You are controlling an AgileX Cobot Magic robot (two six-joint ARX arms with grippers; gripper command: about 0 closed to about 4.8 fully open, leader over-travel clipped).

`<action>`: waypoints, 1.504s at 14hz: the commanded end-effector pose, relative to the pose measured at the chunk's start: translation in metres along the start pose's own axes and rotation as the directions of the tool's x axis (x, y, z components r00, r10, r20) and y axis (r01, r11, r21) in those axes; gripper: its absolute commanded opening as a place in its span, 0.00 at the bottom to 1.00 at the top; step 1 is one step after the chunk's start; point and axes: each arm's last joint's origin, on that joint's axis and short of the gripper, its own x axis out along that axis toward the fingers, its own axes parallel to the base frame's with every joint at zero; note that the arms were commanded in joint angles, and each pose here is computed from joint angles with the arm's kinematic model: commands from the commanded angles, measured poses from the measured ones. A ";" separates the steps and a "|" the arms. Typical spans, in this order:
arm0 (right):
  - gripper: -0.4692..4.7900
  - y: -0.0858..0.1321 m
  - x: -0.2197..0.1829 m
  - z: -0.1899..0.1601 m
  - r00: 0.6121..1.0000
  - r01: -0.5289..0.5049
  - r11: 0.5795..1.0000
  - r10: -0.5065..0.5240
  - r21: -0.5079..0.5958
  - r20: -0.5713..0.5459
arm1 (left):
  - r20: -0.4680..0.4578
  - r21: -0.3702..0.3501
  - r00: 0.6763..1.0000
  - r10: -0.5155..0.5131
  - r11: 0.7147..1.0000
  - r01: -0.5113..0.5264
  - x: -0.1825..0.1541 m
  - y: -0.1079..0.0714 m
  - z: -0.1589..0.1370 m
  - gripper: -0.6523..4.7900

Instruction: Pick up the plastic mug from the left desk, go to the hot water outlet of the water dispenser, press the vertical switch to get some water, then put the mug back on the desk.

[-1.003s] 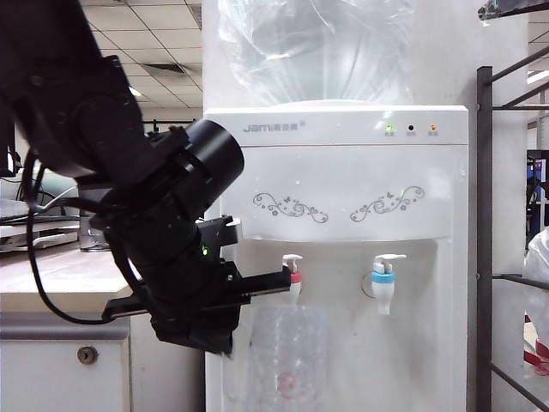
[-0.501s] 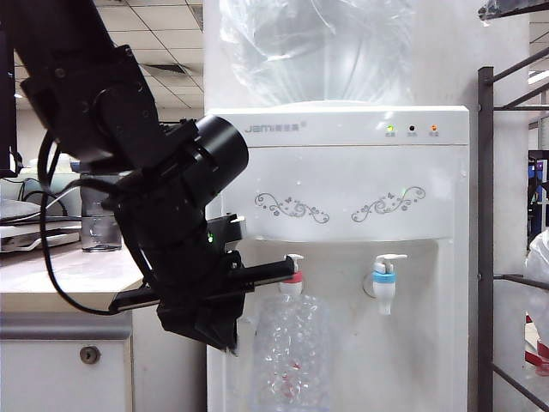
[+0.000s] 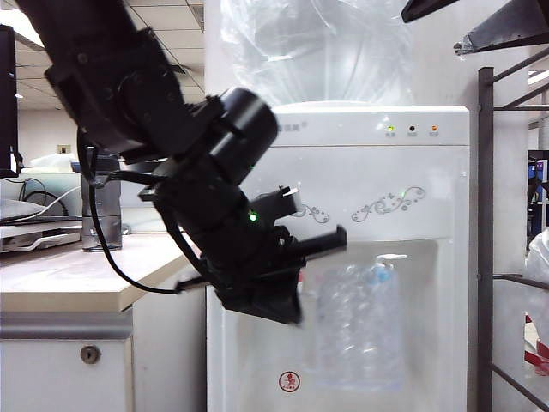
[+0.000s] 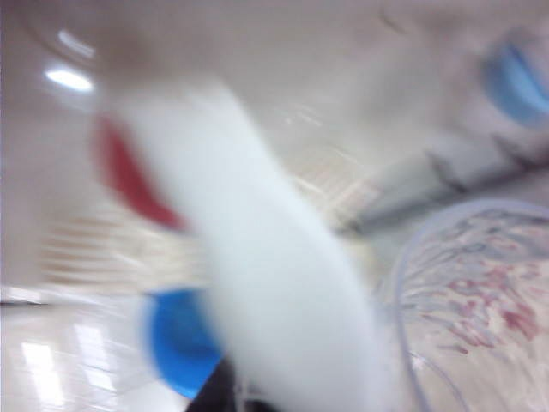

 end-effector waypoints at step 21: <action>0.07 -0.008 0.149 -0.058 0.957 -0.179 0.984 0.170 -0.021 -0.235 | 0.163 -0.227 0.938 0.306 0.937 -0.266 -0.002 0.015 0.004 0.11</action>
